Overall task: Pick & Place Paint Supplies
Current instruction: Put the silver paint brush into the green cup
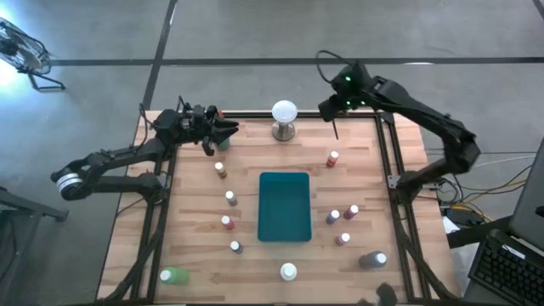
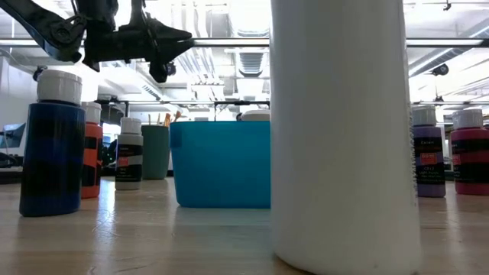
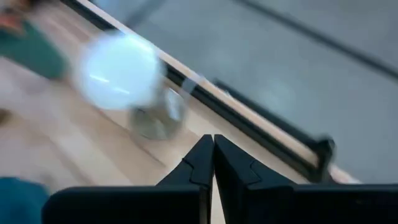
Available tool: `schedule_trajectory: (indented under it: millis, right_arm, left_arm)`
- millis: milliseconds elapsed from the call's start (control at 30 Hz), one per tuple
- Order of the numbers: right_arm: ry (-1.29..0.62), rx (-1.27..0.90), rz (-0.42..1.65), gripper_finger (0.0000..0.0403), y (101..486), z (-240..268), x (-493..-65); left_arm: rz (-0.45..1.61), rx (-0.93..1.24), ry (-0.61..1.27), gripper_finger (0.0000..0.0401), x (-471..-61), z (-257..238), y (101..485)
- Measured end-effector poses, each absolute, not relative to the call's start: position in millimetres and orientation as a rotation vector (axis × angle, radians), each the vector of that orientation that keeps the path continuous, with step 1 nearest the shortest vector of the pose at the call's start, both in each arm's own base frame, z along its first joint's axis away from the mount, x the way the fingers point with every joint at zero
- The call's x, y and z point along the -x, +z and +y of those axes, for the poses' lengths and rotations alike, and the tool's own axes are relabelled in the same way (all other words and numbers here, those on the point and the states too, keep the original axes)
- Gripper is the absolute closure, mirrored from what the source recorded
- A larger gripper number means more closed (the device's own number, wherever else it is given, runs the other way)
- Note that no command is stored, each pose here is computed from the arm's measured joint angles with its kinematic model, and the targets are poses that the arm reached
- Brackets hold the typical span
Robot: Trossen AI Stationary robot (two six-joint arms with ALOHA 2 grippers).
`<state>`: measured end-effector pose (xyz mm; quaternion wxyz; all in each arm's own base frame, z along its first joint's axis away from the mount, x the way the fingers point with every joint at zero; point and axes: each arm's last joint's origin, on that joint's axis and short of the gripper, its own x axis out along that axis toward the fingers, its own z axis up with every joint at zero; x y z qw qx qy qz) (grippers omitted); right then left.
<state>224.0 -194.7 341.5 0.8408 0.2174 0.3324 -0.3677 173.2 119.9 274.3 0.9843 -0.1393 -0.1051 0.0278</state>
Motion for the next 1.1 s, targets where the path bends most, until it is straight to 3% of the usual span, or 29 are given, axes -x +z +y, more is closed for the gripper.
schedule_trajectory:
  millis: [200, 433, 567, 1100]
  right_arm:
    - [-0.596, -0.289, 0.467, 0.0395, 390, -138, -228]
    - [-0.352, -0.077, 0.211, 0.0395, 426, -82, -242]
    - [-0.294, -0.039, 0.195, 0.0395, 426, -69, -251]
    - [-0.225, -0.022, 0.200, 0.0395, 420, -61, -266]
  left_arm:
    - [-0.181, 0.315, 0.073, 0.0273, -184, 116, 267]
    - [-0.186, 0.321, 0.117, 0.0196, -208, 110, 267]
    - [-0.227, 0.251, 0.060, 0.0179, -226, 106, 284]
    - [-0.262, 0.100, -0.077, 0.0183, -312, 105, 322]
